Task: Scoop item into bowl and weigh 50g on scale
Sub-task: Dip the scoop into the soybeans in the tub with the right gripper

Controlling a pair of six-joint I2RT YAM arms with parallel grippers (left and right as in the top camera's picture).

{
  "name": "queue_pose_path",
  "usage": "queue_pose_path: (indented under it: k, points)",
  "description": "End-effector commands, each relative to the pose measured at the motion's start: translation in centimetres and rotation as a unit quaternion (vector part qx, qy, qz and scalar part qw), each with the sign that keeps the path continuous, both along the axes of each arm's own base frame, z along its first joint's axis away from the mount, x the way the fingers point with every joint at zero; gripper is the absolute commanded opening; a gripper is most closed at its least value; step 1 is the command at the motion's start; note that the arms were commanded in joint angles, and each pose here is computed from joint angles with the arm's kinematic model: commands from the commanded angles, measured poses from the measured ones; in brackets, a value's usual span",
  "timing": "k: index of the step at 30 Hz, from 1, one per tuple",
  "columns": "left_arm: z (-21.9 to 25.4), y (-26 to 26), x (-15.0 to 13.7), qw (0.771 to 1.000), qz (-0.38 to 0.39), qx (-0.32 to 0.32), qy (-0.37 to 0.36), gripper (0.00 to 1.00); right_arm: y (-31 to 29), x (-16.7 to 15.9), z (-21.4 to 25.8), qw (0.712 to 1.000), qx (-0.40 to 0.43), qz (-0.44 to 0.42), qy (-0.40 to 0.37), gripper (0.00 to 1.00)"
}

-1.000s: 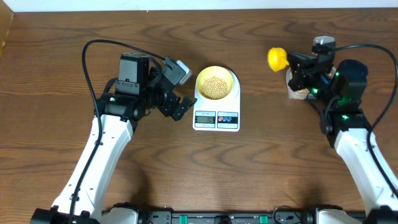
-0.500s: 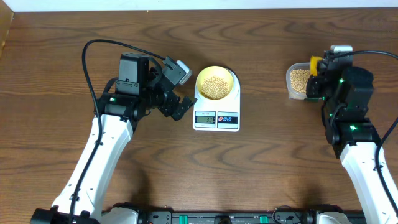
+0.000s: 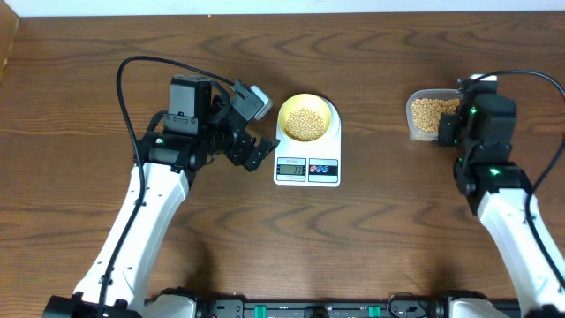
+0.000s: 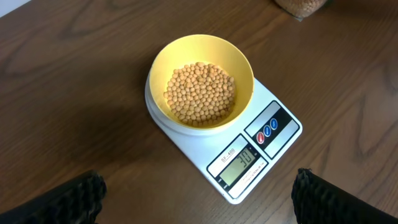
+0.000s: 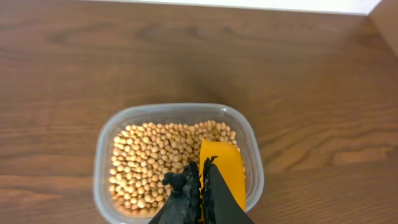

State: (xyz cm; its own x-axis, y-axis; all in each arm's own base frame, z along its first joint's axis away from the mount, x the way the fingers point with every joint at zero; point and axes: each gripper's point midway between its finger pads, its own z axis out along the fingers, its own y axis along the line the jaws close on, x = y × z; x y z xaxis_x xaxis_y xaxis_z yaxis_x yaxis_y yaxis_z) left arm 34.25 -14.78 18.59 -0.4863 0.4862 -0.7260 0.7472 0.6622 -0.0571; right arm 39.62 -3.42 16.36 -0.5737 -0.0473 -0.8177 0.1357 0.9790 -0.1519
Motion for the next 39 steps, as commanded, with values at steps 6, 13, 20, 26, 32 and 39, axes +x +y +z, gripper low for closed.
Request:
queue_pose_path:
  k: [6, 13, 20, 26, 32, 39]
  points:
    - [0.2, -0.1, -0.3, 1.0, -0.001, -0.006, 0.0, 0.98, -0.9, 1.9, -2.4, 1.0, -0.015, -0.014, 0.006, 0.01]
    - [0.2, -0.1, -0.3, 1.0, -0.001, -0.006, 0.0, 0.98, -0.9, 2.7, -4.3, 1.0, -0.015, -0.014, 0.018, 0.01]
    - [0.2, -0.1, -0.3, 1.0, -0.001, -0.006, 0.0, 0.98, -0.6, 2.8, -5.3, 0.999, 0.011, -0.022, 0.024, 0.01]
    - [0.2, -0.1, -0.3, 1.0, -0.001, -0.006, 0.0, 0.98, 1.2, 3.3, -5.2, 0.998, 0.055, 0.02, 0.015, 0.01]
    - [0.2, -0.1, -0.3, 1.0, -0.001, -0.006, 0.0, 0.98, 1.8, 3.3, -5.1, 0.989, 0.141, 0.053, 0.012, 0.01]
    - [0.2, -0.1, -0.3, 1.0, -0.001, -0.006, 0.0, 0.98, 2.0, 3.0, -4.8, 0.974, 0.207, 0.086, 0.008, 0.01]
